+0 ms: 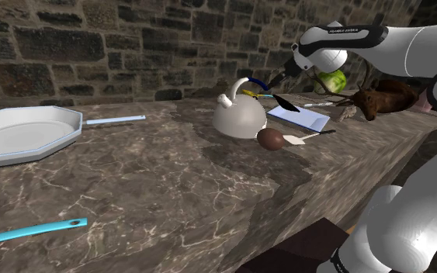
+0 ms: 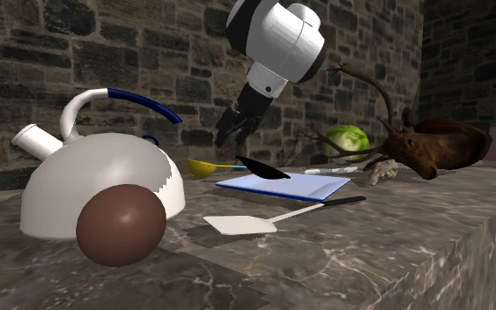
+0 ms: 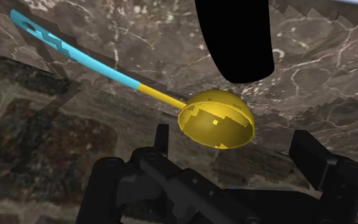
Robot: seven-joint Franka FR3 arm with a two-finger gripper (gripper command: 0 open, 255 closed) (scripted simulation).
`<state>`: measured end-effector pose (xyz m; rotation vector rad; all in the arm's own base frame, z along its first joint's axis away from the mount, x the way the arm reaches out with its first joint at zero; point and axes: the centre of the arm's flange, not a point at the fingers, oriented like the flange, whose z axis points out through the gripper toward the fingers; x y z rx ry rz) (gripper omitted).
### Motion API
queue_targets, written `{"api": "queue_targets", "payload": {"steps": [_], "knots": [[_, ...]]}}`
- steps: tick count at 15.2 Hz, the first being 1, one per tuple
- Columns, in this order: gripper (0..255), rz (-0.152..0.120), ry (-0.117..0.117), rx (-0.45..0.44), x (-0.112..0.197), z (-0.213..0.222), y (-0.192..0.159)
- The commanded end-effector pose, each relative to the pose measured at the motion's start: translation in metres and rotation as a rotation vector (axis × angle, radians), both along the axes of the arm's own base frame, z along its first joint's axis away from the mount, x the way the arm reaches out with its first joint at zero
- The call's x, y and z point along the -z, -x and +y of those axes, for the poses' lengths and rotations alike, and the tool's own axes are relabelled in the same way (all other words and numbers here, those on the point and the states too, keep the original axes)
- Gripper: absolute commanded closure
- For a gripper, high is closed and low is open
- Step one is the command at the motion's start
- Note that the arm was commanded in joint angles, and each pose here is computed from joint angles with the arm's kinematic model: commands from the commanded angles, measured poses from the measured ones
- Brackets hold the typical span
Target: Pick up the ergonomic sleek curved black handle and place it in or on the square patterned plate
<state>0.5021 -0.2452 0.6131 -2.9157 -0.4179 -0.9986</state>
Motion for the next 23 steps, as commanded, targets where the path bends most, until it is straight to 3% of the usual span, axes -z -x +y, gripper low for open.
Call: {"api": "queue_targets", "payload": {"steps": [1, 6, 7, 16, 17, 23], "knots": [[0, 0.000, 0.000, 0.000, 0.002, 0.000, -0.001], [0, 0.000, 0.000, 0.000, 0.002, 0.000, -0.001], [255, 0.000, 0.000, 0.000, 0.002, 0.000, -0.001], [255, 0.000, 0.000, 0.000, 0.002, 0.000, -0.001], [0, 0.000, 0.000, 0.000, 0.002, 0.000, -0.001], [0, 0.202, 0.043, -0.017, 0.011, -0.026, 0.041]]}}
